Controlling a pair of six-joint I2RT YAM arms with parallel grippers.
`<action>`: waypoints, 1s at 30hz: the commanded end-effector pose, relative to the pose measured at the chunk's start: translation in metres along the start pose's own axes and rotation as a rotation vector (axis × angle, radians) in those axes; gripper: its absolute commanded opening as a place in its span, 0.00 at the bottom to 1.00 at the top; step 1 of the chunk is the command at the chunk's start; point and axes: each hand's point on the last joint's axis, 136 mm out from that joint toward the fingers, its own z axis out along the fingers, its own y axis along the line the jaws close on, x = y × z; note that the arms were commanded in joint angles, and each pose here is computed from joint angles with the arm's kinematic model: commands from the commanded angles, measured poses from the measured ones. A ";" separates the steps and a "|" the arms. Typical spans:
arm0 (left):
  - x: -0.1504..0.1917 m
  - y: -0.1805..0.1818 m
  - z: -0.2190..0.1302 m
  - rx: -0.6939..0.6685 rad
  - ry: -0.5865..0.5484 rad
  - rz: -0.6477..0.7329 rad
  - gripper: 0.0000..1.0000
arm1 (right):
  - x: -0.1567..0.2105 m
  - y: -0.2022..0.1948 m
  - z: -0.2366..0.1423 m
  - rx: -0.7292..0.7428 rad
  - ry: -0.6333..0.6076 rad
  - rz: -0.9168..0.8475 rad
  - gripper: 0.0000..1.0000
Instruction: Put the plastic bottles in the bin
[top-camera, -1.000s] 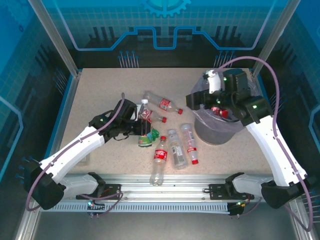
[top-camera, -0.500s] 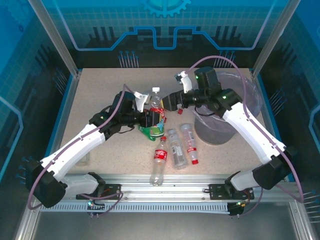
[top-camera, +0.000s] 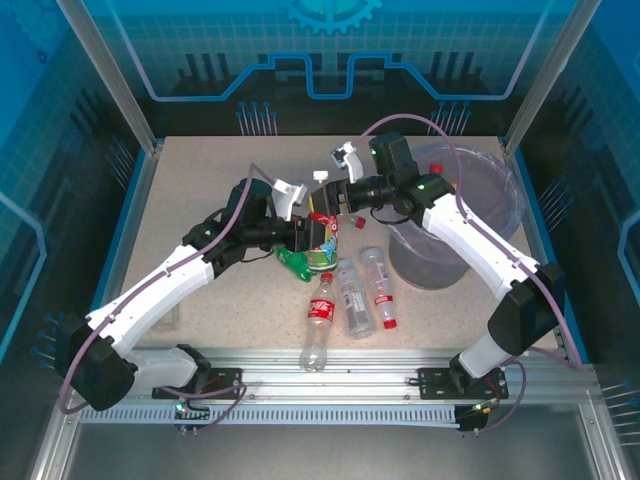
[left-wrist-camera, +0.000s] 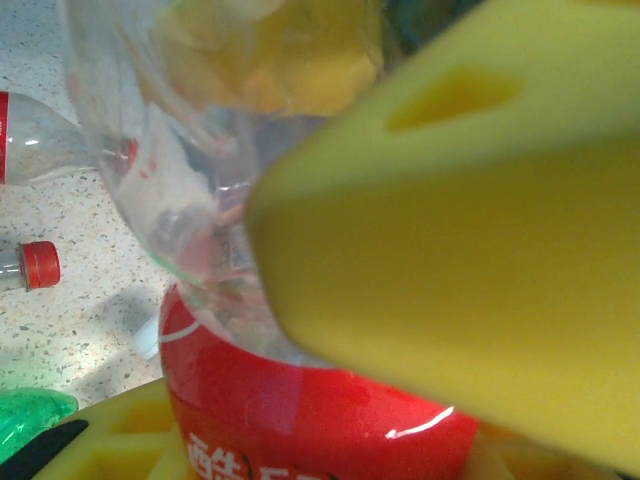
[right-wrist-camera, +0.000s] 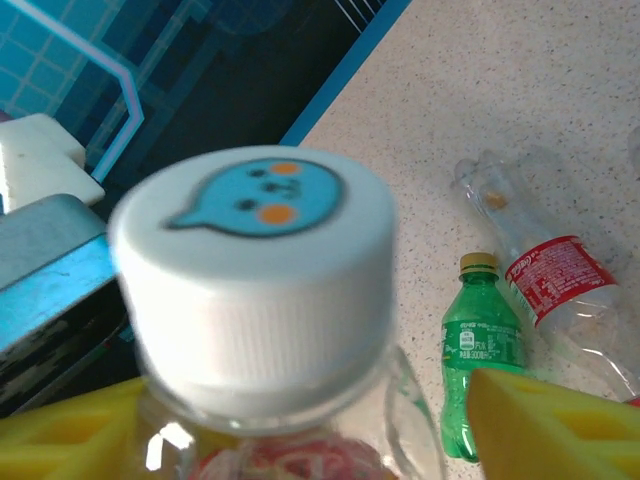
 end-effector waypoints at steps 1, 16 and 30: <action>-0.022 -0.017 -0.007 0.047 -0.052 0.040 0.37 | -0.004 0.006 0.000 -0.027 -0.016 -0.005 0.66; -0.003 -0.008 -0.014 0.024 -0.002 0.018 0.95 | -0.032 -0.013 -0.033 0.052 -0.145 -0.001 0.45; 0.154 0.049 -0.027 -0.201 0.332 -0.312 0.94 | -0.096 -0.033 -0.161 0.386 -0.406 -0.090 0.46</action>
